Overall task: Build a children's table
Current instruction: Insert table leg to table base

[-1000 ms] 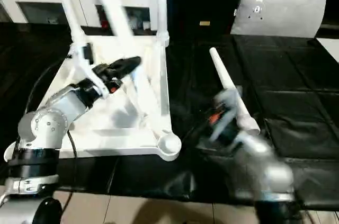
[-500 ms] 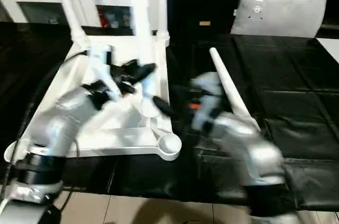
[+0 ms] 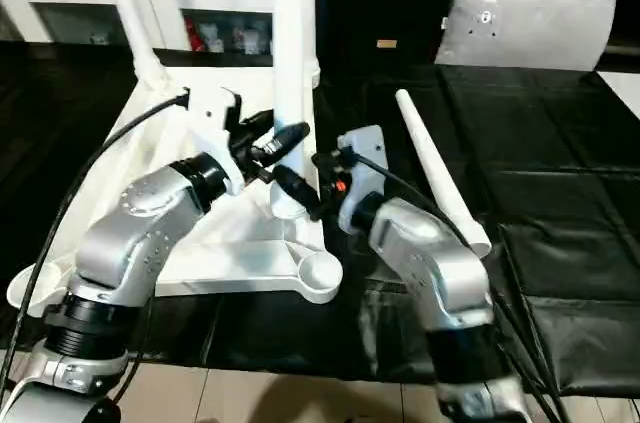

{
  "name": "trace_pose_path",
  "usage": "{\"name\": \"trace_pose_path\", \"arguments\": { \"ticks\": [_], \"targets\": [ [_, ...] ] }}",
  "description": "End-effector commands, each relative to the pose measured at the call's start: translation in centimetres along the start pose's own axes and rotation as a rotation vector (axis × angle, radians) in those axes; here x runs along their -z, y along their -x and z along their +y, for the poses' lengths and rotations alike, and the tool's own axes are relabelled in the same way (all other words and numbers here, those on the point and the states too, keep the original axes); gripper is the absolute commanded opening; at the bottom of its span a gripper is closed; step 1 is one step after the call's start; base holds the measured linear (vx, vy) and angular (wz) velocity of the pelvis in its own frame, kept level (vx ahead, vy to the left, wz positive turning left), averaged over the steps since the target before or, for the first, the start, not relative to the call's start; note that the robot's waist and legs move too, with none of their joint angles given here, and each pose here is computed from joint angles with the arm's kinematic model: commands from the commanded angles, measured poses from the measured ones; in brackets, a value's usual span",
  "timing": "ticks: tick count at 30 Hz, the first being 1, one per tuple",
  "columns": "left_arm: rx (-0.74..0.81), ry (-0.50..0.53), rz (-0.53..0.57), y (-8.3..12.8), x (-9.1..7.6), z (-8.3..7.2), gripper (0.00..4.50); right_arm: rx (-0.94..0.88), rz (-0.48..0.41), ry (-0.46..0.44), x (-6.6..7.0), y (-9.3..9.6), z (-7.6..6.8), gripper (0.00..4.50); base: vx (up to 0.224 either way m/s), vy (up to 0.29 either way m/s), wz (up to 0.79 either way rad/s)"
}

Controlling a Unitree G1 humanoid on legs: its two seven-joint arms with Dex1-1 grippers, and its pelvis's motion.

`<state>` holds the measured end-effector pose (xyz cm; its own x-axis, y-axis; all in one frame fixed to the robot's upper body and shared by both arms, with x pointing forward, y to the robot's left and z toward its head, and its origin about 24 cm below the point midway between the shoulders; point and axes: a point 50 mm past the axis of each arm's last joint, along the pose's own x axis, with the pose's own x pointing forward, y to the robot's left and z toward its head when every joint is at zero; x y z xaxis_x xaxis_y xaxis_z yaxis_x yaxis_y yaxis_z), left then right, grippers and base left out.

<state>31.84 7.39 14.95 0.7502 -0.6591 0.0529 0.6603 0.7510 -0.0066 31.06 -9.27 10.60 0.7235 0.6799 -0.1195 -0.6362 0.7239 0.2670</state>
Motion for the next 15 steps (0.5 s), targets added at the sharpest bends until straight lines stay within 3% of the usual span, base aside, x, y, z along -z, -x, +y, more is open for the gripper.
{"name": "trace_pose_path", "arguments": {
  "ticks": [1,9,10,15],
  "targets": [
    [0.024,-0.031,-0.037,-0.06,-0.79,-0.51,1.95,0.009,-0.002,0.012,-0.31,-0.26,-0.19,2.91,0.000,0.000,0.00],
    [0.046,-0.067,-0.030,-0.22,-0.66,-0.82,1.95,-0.025,0.013,-0.004,-0.26,-0.71,0.00,2.36,0.000,0.000,0.00],
    [0.048,-0.072,-0.028,-0.26,-0.63,-0.83,1.95,-0.025,0.013,-0.004,-0.25,-0.68,-0.08,2.14,0.000,0.000,0.00],
    [0.040,-0.105,-0.031,-0.38,-0.82,-0.61,1.95,-0.031,0.021,-0.008,-0.30,-0.63,-0.33,1.94,0.000,0.000,0.00]
  ]
}}
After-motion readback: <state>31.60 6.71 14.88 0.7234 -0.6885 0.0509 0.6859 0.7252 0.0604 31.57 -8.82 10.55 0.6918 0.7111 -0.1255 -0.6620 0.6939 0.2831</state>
